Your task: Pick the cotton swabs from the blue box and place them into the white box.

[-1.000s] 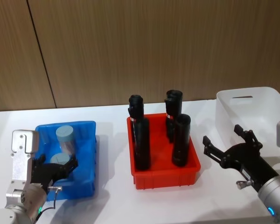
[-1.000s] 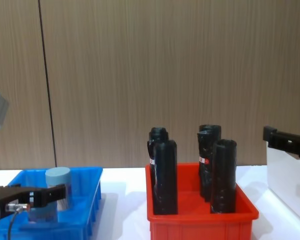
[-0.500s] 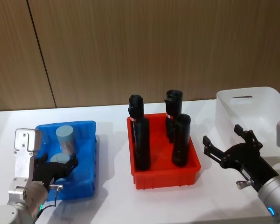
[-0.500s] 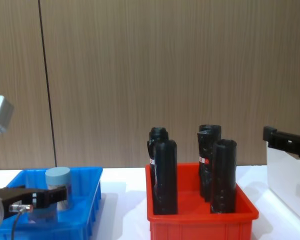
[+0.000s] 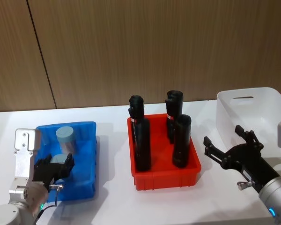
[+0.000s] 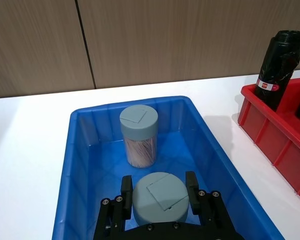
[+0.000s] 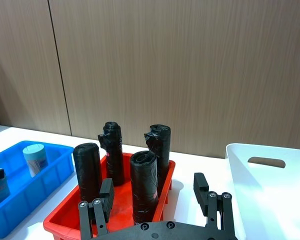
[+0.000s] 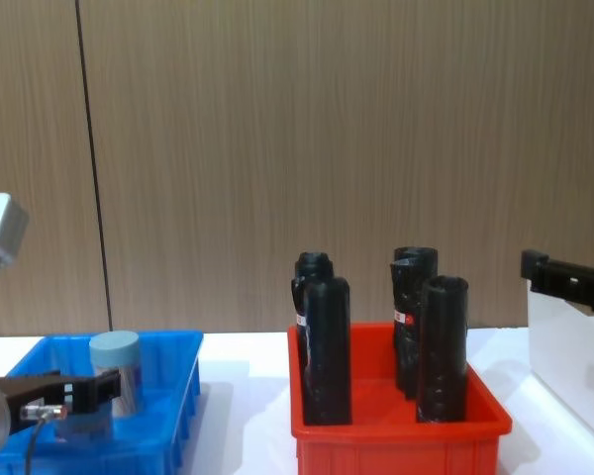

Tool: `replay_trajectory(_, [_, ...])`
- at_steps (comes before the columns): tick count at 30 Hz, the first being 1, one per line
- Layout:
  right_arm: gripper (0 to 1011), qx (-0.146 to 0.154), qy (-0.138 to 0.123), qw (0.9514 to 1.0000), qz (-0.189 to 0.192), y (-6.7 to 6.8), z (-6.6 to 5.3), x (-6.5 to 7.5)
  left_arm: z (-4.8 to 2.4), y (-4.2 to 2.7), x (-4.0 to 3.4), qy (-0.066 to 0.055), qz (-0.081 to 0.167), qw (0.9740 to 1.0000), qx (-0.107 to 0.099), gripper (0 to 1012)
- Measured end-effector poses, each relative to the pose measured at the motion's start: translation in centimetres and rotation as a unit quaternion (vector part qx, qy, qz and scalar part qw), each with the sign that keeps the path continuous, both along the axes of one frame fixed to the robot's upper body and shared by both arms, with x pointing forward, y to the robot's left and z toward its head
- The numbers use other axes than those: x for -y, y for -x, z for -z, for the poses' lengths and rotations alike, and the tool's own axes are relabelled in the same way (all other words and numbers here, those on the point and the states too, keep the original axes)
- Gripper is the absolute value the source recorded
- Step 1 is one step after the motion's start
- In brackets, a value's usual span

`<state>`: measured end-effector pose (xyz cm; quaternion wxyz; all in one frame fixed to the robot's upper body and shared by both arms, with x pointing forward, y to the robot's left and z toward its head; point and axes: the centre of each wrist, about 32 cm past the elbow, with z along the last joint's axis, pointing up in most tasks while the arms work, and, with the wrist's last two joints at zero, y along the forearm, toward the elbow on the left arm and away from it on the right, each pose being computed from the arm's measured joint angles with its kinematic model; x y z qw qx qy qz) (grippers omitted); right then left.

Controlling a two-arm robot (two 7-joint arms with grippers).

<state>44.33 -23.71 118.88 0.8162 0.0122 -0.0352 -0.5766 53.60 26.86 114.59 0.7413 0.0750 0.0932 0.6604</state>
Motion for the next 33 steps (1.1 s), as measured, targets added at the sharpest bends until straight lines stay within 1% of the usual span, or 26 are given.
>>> replay_trajectory(4, [1002, 0.000, 0.000, 1.0000, 0.000, 0.0, 0.0, 0.0, 0.03, 0.06, 0.04, 0.002, -0.004, 1.0000, -0.002, 643])
replay_trajectory(7, [1002, 0.000, 0.000, 1.0000, 0.000, 0.0, 0.0, 0.0, -0.01, 0.11, 0.09, 0.002, -0.005, 1.0000, -0.002, 643])
replay_trajectory(12, [1002, 0.000, 0.000, 1.0000, 0.000, 0.0, 0.0, 0.0, -0.24, 0.19, 0.21, -0.007, -0.004, 1.0000, 0.003, 643])
replay_trajectory(16, [1002, 0.000, 0.000, 1.0000, 0.000, 0.0, 0.0, 0.0, -0.74, 0.20, 0.35, -0.016, 0.000, 0.9997, 0.017, 643])
replay_trajectory(17, [1002, 0.000, 0.000, 1.0000, 0.000, 0.0, 0.0, 0.0, -0.99, 0.19, 0.42, -0.019, 0.003, 0.9995, 0.024, 643])
replay_trajectory(20, [1002, 0.000, 0.000, 1.0000, 0.000, 0.0, 0.0, 0.0, -1.49, 0.15, 0.53, -0.024, 0.010, 0.9990, 0.035, 643])
replay_trajectory(22, [1002, 0.000, 0.000, 1.0000, 0.000, 0.0, 0.0, 0.0, -2.36, 0.03, 0.67, -0.027, 0.021, 0.9981, 0.052, 643])
replay_trajectory(23, [1002, 0.000, 0.000, 1.0000, 0.000, 0.0, 0.0, 0.0, -2.58, -0.01, 0.71, -0.028, 0.025, 0.9977, 0.056, 643])
replay_trajectory(24, [1002, 0.000, 0.000, 1.0000, 0.000, 0.0, 0.0, 0.0, -2.80, -0.04, 0.74, -0.028, 0.027, 0.9975, 0.059, 643])
replay_trajectory(25, [1002, 0.000, 0.000, 1.0000, 0.000, 0.0, 0.0, 0.0, -3.25, -0.11, 0.80, -0.029, 0.035, 0.9968, 0.066, 643])
replay_trajectory(26, [1002, 0.000, 0.000, 1.0000, 0.000, 0.0, 0.0, 0.0, -3.25, -0.11, 0.80, -0.029, 0.035, 0.9968, 0.066, 643])
replay_trajectory(27, [1002, 0.000, 0.000, 1.0000, 0.000, 0.0, 0.0, 0.0, -3.79, -0.18, 0.88, -0.029, 0.044, 0.9959, 0.074, 641])
replay_trajectory(29, [1002, 0.000, 0.000, 1.0000, 0.000, 0.0, 0.0, 0.0, -4.24, -0.25, 0.93, -0.027, 0.051, 0.9951, 0.081, 643])
replay_trajectory(30, [1002, 0.000, 0.000, 1.0000, 0.000, 0.0, 0.0, 0.0, -4.77, -0.32, 1.00, -0.026, 0.060, 0.9940, 0.087, 643])
replay_trajectory(31, [1002, 0.000, 0.000, 1.0000, 0.000, 0.0, 0.0, 0.0, -5.00, -0.36, 1.02, -0.025, 0.063, 0.9936, 0.090, 643])
replay_trajectory(32, [1002, 0.000, 0.000, 1.0000, 0.000, 0.0, 0.0, 0.0, -5.47, -0.43, 1.06, -0.024, 0.072, 0.9926, 0.094, 643])
replay_trajectory(33, [1002, 0.000, 0.000, 1.0000, 0.000, 0.0, 0.0, 0.0, -5.72, -0.47, 1.09, -0.023, 0.077, 0.9921, 0.096, 643])
